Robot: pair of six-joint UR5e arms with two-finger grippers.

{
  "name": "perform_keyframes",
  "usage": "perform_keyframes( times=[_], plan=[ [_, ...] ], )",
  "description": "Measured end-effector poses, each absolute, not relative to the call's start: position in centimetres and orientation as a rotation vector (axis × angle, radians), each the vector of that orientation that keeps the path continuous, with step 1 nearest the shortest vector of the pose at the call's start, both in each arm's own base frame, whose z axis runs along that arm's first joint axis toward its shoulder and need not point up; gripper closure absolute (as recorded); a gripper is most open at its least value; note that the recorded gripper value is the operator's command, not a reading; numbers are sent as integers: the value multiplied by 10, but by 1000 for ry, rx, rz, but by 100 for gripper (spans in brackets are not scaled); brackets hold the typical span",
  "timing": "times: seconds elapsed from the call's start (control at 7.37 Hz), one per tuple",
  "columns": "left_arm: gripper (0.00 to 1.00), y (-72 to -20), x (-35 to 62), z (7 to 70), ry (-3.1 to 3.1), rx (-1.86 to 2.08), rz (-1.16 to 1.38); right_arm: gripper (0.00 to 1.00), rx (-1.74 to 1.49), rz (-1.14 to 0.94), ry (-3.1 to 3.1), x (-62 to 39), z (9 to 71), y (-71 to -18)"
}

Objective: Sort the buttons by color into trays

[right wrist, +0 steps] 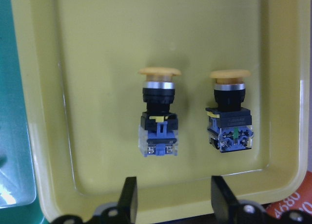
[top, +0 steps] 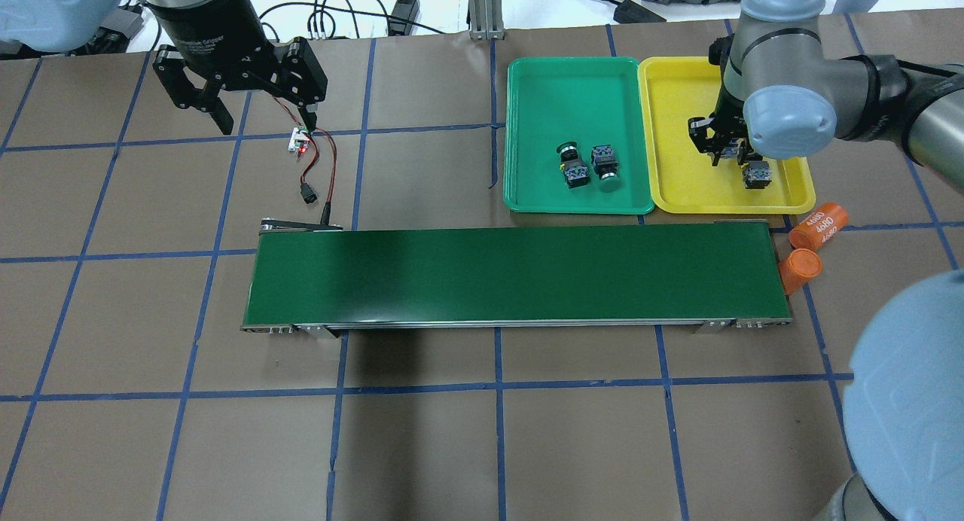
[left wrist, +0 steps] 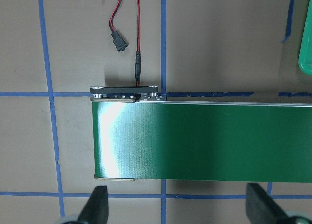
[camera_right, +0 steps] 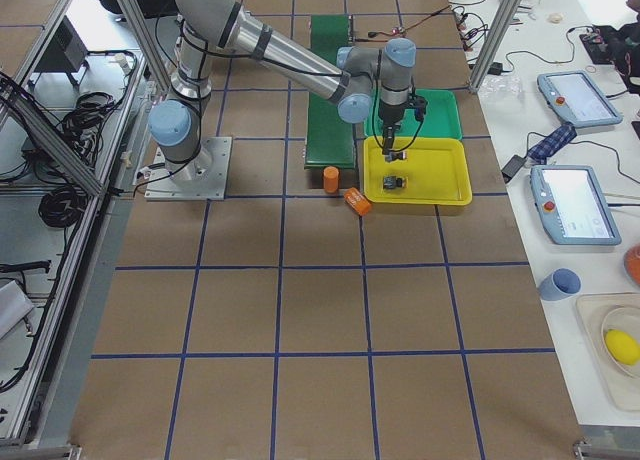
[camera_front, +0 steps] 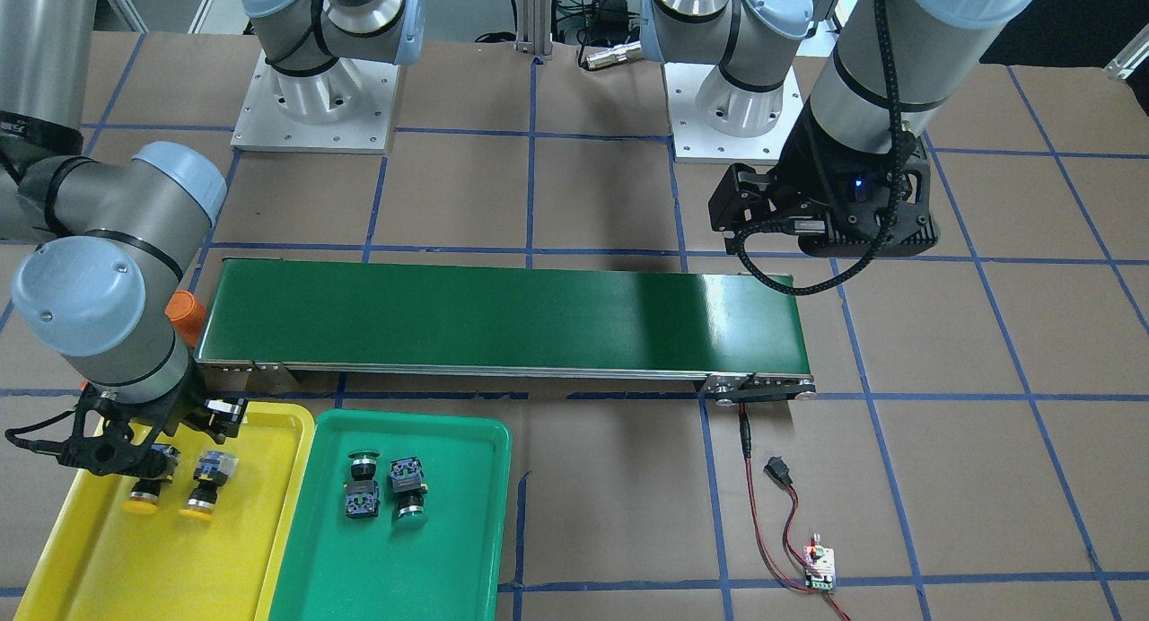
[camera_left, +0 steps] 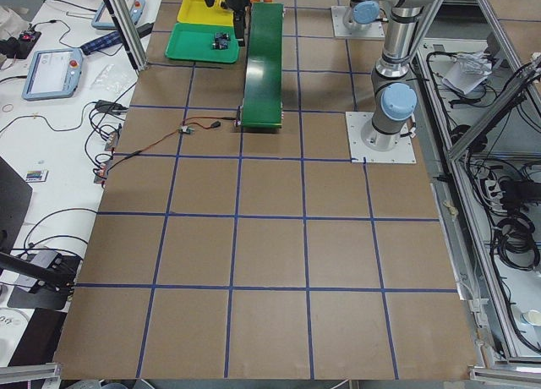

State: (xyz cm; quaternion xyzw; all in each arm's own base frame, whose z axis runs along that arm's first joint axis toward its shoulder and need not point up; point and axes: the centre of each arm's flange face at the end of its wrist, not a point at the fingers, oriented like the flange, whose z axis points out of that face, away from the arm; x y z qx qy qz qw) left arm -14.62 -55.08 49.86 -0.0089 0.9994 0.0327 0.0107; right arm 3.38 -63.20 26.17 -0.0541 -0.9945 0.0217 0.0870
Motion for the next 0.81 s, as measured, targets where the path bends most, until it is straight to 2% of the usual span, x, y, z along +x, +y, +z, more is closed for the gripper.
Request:
perform_keyframes(
  times=[0.41,0.81],
  plan=[
    [0,-550,-146,500,3121,-30,97,0,-167,115,-2951,33,289,-626],
    [0,-550,-146,501,3122,-30,96,0,-179,92,-2954,40,377,-576]
  ],
)
